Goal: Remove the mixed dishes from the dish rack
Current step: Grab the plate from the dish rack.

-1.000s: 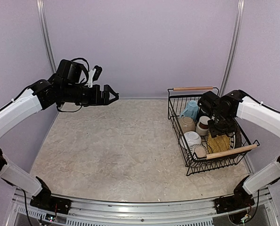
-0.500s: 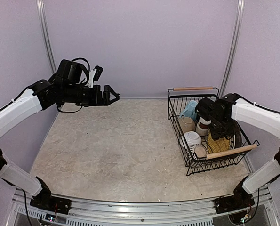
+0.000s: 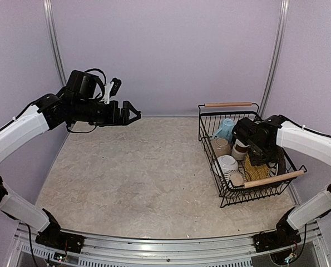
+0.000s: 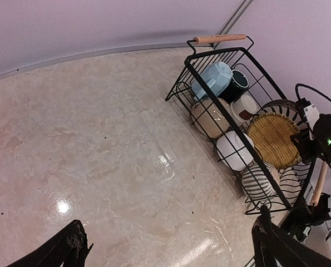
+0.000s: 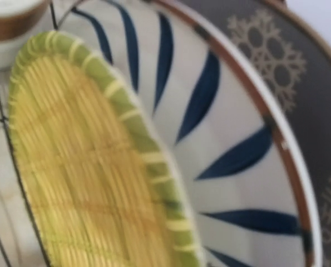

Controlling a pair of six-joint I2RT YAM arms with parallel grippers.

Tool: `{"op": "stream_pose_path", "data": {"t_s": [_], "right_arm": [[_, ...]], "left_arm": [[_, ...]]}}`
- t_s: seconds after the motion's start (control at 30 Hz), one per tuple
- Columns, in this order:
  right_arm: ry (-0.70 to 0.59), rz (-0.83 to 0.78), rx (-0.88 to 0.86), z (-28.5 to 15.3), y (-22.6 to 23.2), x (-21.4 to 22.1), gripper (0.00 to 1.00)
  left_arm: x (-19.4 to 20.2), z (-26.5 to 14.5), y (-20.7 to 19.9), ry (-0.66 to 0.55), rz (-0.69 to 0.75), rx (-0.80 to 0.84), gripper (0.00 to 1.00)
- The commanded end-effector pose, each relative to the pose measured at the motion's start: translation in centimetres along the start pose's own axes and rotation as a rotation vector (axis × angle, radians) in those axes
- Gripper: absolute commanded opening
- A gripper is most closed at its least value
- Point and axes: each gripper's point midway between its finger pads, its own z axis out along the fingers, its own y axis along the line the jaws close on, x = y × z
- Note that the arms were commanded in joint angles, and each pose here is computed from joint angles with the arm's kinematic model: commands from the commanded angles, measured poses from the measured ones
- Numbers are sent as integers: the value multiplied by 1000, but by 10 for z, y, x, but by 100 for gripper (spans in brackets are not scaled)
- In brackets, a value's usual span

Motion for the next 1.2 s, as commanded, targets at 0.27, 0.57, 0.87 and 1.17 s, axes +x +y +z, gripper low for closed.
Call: {"op": "stream_pose_path", "data": {"t_s": [0.27,0.57,0.87,1.17], "right_arm": [[-45,19,-203,10,41,-6,12],[-83,70,-307,6,49,-18,13],[-115,166,-514,-4,57,-24,13],[-78,138,-388,13,41,-24,20]], "left_arm": [[3,9,5,54,-14,0,99],[9,20,10,97,-26,-13,99],[12,24,8,116,-39,3,99],[14,26,8,125,-42,6,99]]}}
